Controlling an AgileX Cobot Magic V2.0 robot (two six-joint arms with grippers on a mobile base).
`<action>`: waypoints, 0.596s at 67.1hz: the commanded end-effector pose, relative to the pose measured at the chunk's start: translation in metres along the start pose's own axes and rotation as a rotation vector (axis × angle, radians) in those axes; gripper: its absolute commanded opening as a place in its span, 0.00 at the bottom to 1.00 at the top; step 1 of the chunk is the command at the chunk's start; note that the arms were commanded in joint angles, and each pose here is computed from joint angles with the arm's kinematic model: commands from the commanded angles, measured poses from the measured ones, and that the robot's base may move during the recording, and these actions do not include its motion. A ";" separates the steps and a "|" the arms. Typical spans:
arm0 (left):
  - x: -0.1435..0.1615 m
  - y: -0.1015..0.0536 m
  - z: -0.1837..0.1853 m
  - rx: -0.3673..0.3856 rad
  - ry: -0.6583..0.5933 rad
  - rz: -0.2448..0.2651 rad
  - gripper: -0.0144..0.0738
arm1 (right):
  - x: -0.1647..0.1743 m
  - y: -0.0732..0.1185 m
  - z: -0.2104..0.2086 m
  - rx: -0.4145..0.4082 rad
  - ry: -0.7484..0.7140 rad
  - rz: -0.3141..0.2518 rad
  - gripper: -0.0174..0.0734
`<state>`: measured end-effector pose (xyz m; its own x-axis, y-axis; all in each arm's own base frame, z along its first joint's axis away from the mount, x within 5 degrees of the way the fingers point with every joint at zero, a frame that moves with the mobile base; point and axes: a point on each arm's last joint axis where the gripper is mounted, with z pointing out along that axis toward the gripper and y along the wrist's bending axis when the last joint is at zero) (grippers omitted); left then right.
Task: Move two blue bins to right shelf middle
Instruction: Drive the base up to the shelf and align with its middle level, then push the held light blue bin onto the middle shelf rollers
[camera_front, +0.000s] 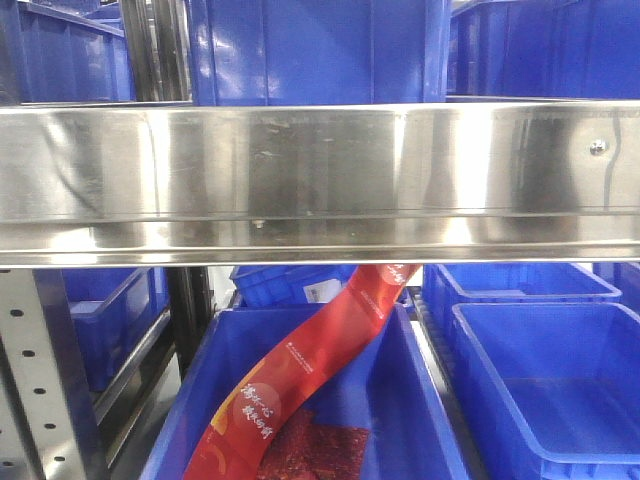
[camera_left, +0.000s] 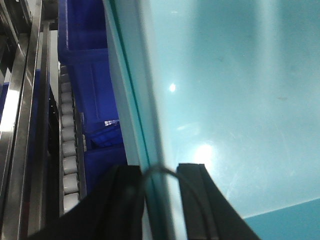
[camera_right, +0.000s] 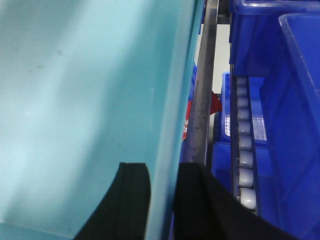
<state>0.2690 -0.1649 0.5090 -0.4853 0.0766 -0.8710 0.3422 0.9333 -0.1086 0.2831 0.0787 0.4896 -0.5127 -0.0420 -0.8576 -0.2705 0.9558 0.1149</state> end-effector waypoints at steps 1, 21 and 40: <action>-0.011 -0.002 -0.019 0.036 -0.093 0.006 0.04 | -0.012 0.000 -0.012 0.000 -0.112 -0.017 0.02; 0.011 0.004 0.005 -0.060 0.098 0.039 0.04 | 0.011 0.001 0.024 -0.037 0.092 0.019 0.02; 0.039 0.004 0.058 -0.108 0.221 0.090 0.04 | 0.047 -0.008 0.076 -0.014 0.152 0.044 0.02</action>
<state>0.2932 -0.1748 0.4449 -0.6762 0.2144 -0.7048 0.2848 0.9584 0.0183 0.3155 0.0933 0.4077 -0.7316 -0.0529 -0.6797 -0.2507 0.9480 0.1961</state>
